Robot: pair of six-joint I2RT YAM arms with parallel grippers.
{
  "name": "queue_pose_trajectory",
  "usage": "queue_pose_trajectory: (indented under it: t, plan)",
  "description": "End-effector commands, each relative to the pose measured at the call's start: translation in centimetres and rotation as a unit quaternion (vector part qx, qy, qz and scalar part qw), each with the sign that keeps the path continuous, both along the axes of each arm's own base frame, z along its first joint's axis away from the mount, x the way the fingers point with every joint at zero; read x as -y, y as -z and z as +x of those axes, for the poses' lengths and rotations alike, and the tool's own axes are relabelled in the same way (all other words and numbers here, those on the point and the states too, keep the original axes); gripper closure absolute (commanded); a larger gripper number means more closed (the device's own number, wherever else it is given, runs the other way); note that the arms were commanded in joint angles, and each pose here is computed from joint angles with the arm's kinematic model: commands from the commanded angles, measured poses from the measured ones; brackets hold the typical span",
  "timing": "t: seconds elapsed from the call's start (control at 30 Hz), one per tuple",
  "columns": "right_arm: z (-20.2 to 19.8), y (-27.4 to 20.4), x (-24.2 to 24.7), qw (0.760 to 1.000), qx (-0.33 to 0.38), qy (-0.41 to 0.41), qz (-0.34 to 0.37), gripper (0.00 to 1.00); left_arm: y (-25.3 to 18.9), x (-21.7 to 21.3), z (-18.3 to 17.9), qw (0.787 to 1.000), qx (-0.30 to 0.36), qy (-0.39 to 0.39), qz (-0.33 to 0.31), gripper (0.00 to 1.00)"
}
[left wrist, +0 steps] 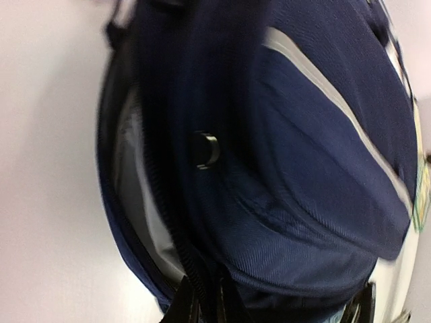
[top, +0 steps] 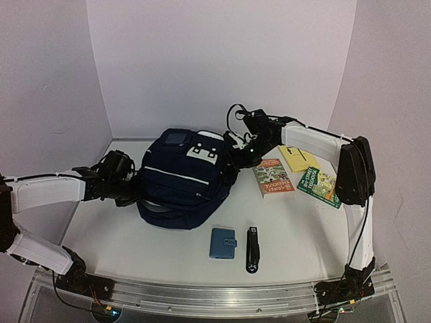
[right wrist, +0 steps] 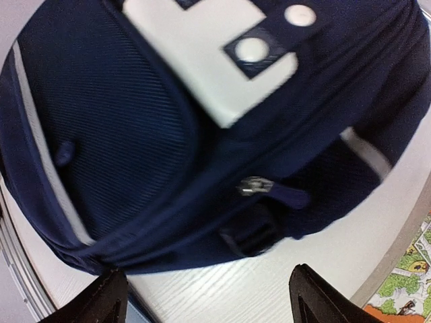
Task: Pack the student bag
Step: Adjust the student bag at the center of the board.
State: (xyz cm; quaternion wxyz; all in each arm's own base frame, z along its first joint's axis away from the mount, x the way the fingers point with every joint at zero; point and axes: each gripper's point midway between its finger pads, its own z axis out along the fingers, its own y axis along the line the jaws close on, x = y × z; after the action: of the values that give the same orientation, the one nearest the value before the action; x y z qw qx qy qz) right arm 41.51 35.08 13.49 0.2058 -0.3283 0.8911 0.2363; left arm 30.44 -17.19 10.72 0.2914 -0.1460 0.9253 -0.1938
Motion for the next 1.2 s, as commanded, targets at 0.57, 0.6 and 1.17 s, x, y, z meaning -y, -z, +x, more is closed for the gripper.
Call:
queue_pose_trajectory:
  t: [0.57,0.6,1.17]
  plan:
    - [-1.1,1.8,0.5,0.992,0.058,-0.093,-0.057,0.2,-4.7,-6.6,16.2,0.997,0.054,-0.017,-0.045,0.54]
    - [-1.2,1.7,0.4,0.987,0.082,-0.115,-0.072,0.2,-5.4,-6.4,15.7,0.997,0.059,-0.007,-0.049,0.48]
    - [0.2,4.8,-3.1,0.877,0.293,-0.346,-0.161,0.3,-9.8,-3.8,3.8,0.987,0.088,0.076,-0.115,0.06]
